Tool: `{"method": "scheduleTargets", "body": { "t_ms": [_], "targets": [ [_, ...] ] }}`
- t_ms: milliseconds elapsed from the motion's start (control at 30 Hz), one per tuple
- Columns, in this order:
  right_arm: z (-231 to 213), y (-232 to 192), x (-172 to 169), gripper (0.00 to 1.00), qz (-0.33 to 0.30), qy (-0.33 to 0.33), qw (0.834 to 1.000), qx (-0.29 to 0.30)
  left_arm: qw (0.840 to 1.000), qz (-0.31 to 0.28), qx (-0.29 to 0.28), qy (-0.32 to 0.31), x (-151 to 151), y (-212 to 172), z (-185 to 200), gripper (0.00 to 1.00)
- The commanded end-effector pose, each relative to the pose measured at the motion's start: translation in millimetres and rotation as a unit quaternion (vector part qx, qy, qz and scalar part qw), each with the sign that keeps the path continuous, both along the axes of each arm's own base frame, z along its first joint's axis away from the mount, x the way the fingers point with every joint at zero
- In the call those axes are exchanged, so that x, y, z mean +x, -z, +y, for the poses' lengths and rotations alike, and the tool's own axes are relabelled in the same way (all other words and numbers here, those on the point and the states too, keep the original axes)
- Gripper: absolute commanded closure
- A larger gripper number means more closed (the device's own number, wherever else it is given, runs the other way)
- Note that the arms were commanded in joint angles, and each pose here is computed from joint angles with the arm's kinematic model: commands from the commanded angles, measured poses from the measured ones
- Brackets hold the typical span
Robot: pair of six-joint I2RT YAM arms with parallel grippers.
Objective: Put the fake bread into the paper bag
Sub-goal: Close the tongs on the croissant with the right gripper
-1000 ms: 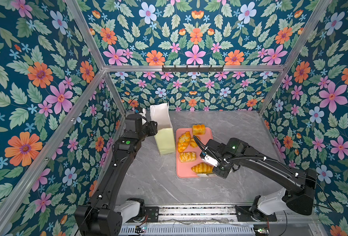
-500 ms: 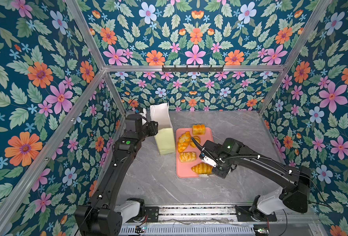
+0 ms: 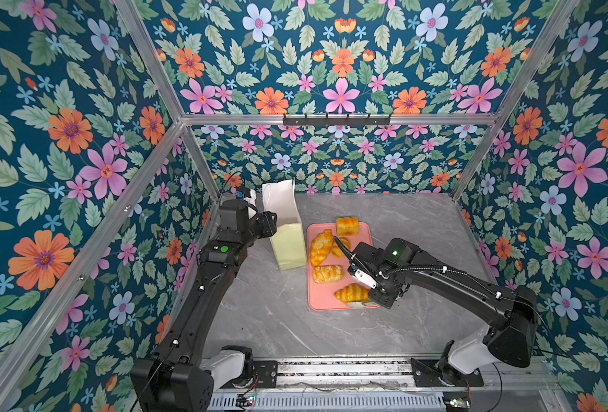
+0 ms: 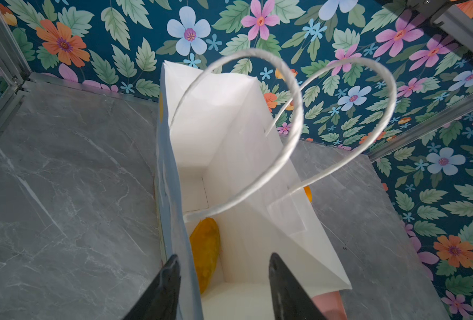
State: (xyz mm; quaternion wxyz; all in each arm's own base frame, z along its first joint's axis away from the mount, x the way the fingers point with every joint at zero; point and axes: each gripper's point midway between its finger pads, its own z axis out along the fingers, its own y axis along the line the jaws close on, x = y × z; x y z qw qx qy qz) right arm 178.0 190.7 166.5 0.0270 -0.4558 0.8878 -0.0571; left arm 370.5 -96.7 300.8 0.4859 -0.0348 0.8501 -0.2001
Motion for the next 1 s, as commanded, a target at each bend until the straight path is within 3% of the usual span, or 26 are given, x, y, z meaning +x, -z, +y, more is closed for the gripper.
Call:
{"method": "scheduleTargets", "body": {
  "t_ms": [0,533,967],
  "targets": [
    [3,2,-3,0.53,0.010,0.000,1.000,0.009,1.000,-0.012,-0.006,0.002,1,-6,-1,0.47],
    [8,11,3,0.54,0.010,-0.012,1.000,0.005,1.000,-0.013,-0.011,0.007,4,-8,-4,0.47],
    [5,10,-1,0.70,0.019,-0.011,1.000,0.014,1.000,-0.013,-0.016,0.012,7,-9,-7,0.47]
  ]
}}
